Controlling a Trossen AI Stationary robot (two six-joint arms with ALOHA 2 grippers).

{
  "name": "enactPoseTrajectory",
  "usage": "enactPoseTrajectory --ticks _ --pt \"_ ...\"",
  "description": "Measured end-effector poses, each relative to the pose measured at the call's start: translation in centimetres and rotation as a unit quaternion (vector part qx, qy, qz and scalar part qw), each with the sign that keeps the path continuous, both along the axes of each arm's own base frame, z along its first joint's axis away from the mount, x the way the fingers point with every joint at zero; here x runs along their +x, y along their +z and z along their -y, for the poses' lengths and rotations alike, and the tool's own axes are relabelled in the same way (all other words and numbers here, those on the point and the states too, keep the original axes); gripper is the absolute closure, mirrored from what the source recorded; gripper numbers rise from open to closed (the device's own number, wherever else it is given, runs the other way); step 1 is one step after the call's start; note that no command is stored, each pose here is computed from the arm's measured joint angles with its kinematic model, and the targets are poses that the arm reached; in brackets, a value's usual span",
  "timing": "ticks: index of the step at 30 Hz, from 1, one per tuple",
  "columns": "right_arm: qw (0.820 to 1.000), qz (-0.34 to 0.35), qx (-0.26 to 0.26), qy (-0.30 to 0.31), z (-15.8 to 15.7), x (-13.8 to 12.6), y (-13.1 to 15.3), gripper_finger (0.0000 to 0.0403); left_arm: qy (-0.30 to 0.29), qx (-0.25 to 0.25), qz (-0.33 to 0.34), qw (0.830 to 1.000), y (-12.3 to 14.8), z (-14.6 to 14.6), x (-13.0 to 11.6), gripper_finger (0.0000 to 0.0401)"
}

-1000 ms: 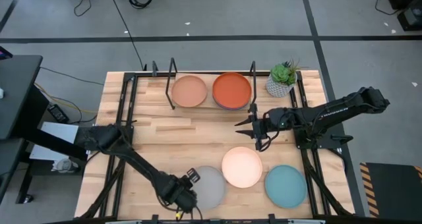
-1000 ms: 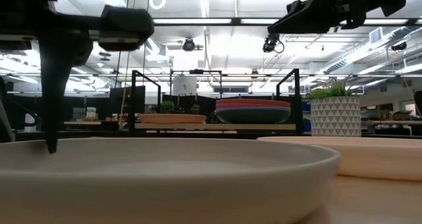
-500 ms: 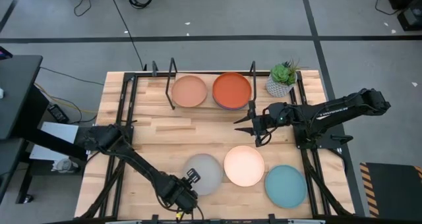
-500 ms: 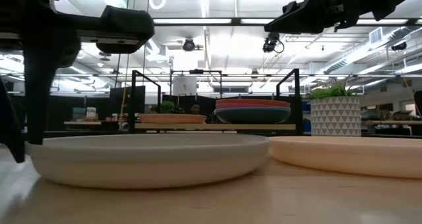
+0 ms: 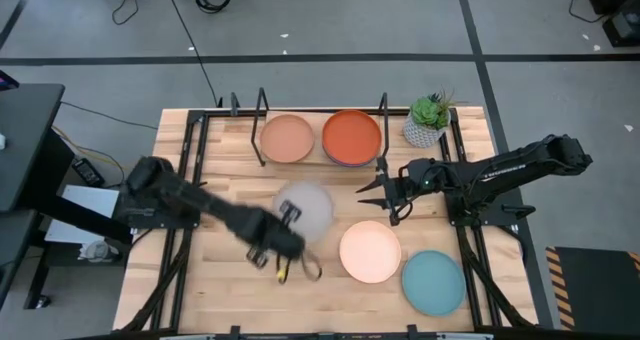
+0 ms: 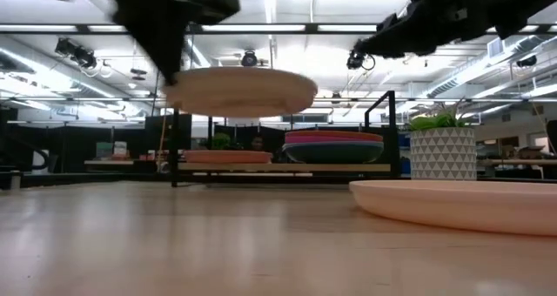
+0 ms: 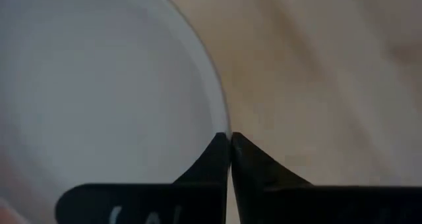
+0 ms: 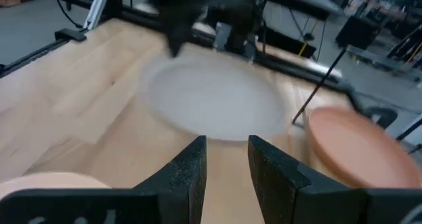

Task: Place and stack plates onto a shelf
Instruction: Stack the gray plate on top of the brown plate on the shelf

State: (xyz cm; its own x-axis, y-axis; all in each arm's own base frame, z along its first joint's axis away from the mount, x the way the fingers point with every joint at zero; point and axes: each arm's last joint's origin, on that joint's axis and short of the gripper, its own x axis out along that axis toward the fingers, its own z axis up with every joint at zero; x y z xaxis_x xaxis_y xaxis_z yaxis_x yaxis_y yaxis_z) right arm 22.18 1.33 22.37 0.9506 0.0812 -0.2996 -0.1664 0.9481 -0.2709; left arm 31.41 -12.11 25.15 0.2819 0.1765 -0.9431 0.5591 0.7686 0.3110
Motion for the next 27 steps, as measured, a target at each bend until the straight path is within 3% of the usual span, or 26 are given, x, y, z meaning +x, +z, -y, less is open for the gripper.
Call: enactPoseTrajectory --ticks 6,11,15,18,22,27 --pt "1.000 -0.008 0.024 -0.009 0.0 -0.3 -1.0 0.0285 0.075 -0.002 0.028 0.997 2.7 -9.0 0.7 0.0392" --pt "0.999 0.004 0.033 -0.007 -0.3 -0.4 -1.0 0.0285 0.187 -0.031 0.027 0.981 2.8 -17.3 0.4 0.0392" --pt "0.999 0.009 0.044 0.000 -0.7 -0.4 -0.9 0.0285 0.241 -0.036 0.061 0.968 2.7 -22.2 0.1 0.0392" --pt "0.999 0.008 0.054 0.000 -1.0 -0.4 -0.8 0.0285 0.268 -0.065 0.084 0.958 2.8 -24.4 -0.2 0.0392" --pt "0.999 0.010 0.050 -0.012 -1.4 -0.5 -0.8 0.0285 0.315 -0.080 0.058 0.944 1.6 -26.2 -0.6 0.0390" --pt "0.998 0.013 0.052 -0.018 -1.8 -0.5 -0.8 0.0285 0.318 -0.084 0.015 0.944 -0.3 -26.4 -0.1 0.0388"
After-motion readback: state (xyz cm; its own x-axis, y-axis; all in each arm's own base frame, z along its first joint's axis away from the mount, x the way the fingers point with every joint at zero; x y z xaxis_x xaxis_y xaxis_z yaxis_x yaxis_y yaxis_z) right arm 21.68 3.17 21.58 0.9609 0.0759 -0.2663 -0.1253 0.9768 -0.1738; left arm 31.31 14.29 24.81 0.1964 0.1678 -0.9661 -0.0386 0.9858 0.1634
